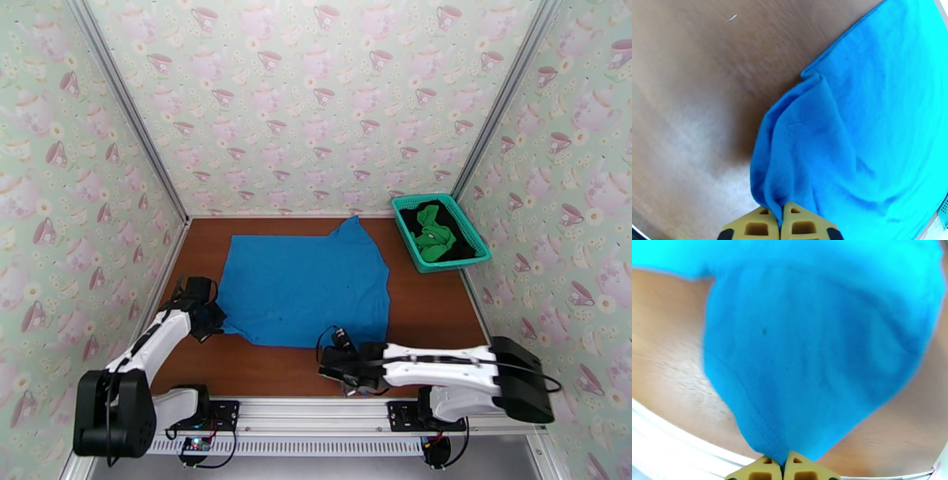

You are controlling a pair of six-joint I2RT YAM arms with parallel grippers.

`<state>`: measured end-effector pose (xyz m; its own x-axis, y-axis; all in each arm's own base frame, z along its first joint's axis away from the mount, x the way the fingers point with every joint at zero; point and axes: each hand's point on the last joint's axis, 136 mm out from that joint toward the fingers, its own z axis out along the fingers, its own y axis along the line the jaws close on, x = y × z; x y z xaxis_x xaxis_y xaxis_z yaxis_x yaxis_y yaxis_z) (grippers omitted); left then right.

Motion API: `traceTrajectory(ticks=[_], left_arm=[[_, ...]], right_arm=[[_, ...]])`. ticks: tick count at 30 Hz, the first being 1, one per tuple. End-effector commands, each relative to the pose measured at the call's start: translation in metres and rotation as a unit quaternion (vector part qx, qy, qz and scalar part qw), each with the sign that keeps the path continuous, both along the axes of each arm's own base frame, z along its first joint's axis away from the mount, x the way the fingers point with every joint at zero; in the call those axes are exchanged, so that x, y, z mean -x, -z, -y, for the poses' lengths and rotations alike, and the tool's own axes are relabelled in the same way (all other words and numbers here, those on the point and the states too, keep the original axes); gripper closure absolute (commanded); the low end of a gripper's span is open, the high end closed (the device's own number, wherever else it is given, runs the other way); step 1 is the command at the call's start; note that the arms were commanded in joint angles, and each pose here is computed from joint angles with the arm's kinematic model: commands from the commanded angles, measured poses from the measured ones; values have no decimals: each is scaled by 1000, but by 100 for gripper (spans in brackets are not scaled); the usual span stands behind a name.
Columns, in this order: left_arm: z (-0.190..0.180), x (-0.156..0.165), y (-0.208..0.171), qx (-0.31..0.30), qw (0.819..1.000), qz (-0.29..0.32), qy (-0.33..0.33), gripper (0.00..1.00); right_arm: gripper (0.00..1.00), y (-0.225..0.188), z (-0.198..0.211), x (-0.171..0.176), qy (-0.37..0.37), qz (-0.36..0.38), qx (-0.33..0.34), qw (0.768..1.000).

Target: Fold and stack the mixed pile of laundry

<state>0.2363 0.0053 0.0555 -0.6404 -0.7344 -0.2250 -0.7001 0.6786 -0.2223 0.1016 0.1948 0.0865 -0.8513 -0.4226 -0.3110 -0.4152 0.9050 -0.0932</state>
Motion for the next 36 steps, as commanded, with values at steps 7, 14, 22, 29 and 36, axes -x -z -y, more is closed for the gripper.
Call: traceTrajectory(ticks=[7, 14, 22, 29, 36], left_arm=[[2, -1, -28, 1, 1000, 0, 17, 100], [-2, -33, -36, -7, 1000, -2, 24, 100], [-8, -82, -22, -12, 999, -22, 34, 100], [-15, -118, -1, -12, 998, -46, 35, 100], [-18, -131, 7, -12, 998, -58, 34, 70]], right_arm=[[100, -83, 24, -78, 37, 114, 22, 993], [100, -108, 31, -149, 24, 136, 54, 989], [100, -86, 17, -224, -40, 135, 104, 985], [100, -53, 17, -278, -59, 139, 159, 976], [100, -36, 19, -311, -64, 146, 167, 973]])
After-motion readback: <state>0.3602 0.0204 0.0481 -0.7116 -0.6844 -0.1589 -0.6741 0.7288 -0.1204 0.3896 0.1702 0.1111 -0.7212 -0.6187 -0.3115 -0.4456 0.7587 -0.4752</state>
